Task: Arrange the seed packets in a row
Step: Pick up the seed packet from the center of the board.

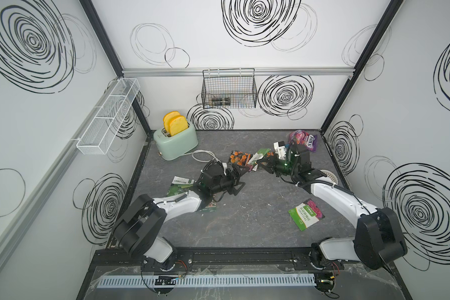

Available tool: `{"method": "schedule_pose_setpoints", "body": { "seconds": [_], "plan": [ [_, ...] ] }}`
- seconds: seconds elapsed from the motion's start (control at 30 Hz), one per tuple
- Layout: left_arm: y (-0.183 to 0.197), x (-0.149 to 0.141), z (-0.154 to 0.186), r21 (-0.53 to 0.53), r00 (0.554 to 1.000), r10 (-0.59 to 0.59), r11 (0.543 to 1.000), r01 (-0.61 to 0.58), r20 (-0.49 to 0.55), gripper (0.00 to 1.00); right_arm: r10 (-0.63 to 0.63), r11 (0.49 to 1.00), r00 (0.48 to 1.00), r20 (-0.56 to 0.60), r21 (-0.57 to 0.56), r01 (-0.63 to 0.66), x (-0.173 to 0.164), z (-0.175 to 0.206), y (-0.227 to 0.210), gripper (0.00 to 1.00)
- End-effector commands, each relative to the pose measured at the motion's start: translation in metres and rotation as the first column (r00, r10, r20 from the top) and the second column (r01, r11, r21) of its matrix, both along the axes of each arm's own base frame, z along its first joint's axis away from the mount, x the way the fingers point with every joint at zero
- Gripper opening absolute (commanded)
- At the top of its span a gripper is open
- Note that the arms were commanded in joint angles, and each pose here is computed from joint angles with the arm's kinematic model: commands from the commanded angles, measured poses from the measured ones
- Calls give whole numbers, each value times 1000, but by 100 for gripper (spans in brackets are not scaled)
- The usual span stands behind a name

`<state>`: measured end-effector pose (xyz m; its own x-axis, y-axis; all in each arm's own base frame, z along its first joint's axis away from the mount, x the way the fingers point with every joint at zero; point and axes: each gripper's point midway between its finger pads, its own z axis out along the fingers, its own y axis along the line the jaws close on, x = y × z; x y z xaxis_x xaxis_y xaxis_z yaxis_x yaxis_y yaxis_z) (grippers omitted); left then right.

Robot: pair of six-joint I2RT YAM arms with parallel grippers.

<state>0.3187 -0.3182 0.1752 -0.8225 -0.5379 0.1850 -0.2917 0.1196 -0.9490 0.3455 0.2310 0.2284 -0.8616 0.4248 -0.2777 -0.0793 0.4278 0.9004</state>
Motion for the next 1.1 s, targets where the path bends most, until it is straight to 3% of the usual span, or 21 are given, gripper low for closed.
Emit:
{"method": "schedule_pose_setpoints", "body": {
  "seconds": [0.0, 0.33, 0.43, 0.63, 0.8, 0.83, 0.93, 1.07],
  "plan": [
    [-14, 18, 39, -145, 998, 36, 989, -29, 42, 90, 11, 1000, 999, 46, 20, -12, -5, 15, 0, 0],
    [-33, 34, 64, -206, 995, 38, 978, -18, 93, 32, 13, 1000, 998, 55, -7, -13, -12, 14, -4, 0],
    [-32, 34, 64, -197, 995, 38, 980, -19, 97, 28, 7, 1000, 998, 55, -18, -6, -13, 12, -6, 0],
    [-27, 34, 64, -142, 990, 18, 990, 3, 141, 7, 5, 999, 998, 57, -48, -3, -16, 6, -9, 0],
    [-18, 31, 67, -9, 972, -40, 999, 43, 230, 0, 44, 988, 993, 112, -154, -27, -21, 7, -15, 0],
    [-16, 29, 64, 33, 969, -65, 998, 59, 240, 0, 59, 981, 990, 128, -191, -34, -23, 7, -18, 6],
    [-10, 28, 59, 203, 935, -192, 970, 135, 300, 0, 137, 951, 974, 178, -300, -79, -32, 17, -25, 36],
    [15, 25, 41, 509, 854, -400, 838, 195, 332, 0, 222, 904, 937, 268, -418, -94, -43, 43, -34, 67]
  ]
}}
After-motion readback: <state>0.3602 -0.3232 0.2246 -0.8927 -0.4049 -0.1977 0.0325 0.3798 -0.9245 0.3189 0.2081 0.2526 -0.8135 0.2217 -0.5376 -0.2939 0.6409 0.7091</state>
